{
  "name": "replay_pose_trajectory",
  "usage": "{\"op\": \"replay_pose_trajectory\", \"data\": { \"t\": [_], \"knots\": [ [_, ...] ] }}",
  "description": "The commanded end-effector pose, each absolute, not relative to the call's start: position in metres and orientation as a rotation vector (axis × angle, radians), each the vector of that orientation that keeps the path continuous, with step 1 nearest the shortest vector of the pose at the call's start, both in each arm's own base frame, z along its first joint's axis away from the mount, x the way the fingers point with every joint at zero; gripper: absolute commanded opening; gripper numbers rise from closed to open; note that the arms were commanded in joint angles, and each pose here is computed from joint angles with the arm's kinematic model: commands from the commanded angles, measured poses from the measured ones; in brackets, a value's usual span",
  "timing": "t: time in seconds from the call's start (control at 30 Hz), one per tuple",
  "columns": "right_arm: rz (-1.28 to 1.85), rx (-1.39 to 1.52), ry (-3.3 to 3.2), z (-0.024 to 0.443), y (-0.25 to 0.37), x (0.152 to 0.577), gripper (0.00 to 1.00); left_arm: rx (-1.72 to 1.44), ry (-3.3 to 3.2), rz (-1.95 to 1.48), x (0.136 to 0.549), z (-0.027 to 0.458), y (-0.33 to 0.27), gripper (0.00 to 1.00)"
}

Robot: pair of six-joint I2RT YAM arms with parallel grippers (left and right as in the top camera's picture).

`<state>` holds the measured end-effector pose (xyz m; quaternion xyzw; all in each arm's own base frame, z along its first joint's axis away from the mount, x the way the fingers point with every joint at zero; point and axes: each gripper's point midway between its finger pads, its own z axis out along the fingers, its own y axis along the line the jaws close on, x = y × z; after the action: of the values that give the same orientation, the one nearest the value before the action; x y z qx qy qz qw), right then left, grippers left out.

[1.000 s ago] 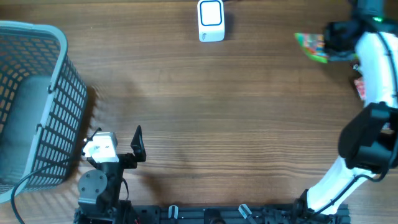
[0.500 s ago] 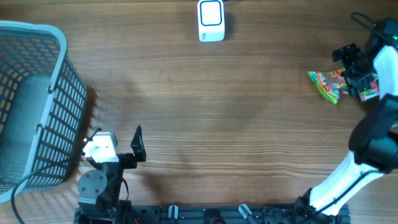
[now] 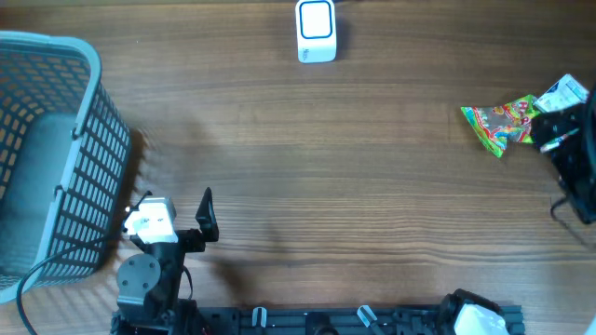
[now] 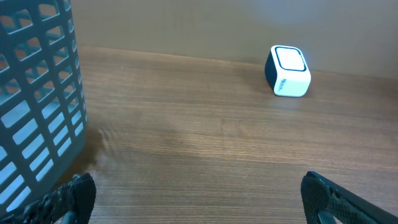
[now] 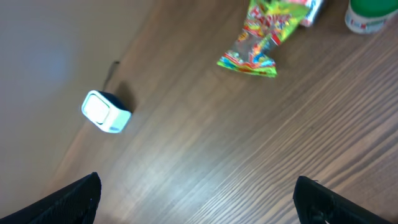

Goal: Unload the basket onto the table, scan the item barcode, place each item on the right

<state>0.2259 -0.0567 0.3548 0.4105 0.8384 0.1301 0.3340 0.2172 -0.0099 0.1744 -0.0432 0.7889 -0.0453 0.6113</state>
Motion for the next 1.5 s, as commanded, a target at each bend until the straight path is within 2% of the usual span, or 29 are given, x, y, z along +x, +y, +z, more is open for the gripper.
{"op": "replay_pose_trajectory", "data": {
  "t": [0.0,0.2,0.4,0.6,0.77,1.0,1.17,1.23,1.47],
  "knots": [
    [0.345,0.981,2.131,0.374,-0.045,0.207,1.00,-0.111,1.815,-0.099,0.217,0.174,-0.008,1.00],
    [0.296,0.892,2.157,0.373,-0.042,0.196,1.00,-0.111,1.815,-0.099,0.217,0.174,-0.008,1.00],
    [0.240,0.371,2.025,0.374,-0.018,0.202,1.00,-0.111,1.815,-0.099,0.217,0.174,-0.008,1.00],
    [0.352,0.042,1.718,0.340,0.025,0.206,1.00,-0.111,1.815,-0.099,0.217,0.174,-0.008,1.00],
    [0.405,-0.058,1.541,0.307,0.040,0.215,1.00,-0.111,1.815,-0.099,0.217,0.174,-0.008,1.00],
    [0.331,0.045,1.530,0.242,0.022,0.224,1.00,-0.111,1.815,-0.099,0.217,0.174,-0.008,1.00],
    [0.370,0.426,1.532,0.192,-0.015,0.240,1.00,-0.111,1.815,-0.099,0.217,0.174,-0.008,1.00],
    [0.375,0.445,1.530,0.176,-0.017,0.245,1.00,-0.111,1.815,-0.099,0.217,0.174,-0.008,1.00],
    [0.194,0.244,1.549,0.176,-0.014,0.246,1.00,-0.111,1.815,-0.099,0.217,0.174,-0.008,1.00]
  ]
}}
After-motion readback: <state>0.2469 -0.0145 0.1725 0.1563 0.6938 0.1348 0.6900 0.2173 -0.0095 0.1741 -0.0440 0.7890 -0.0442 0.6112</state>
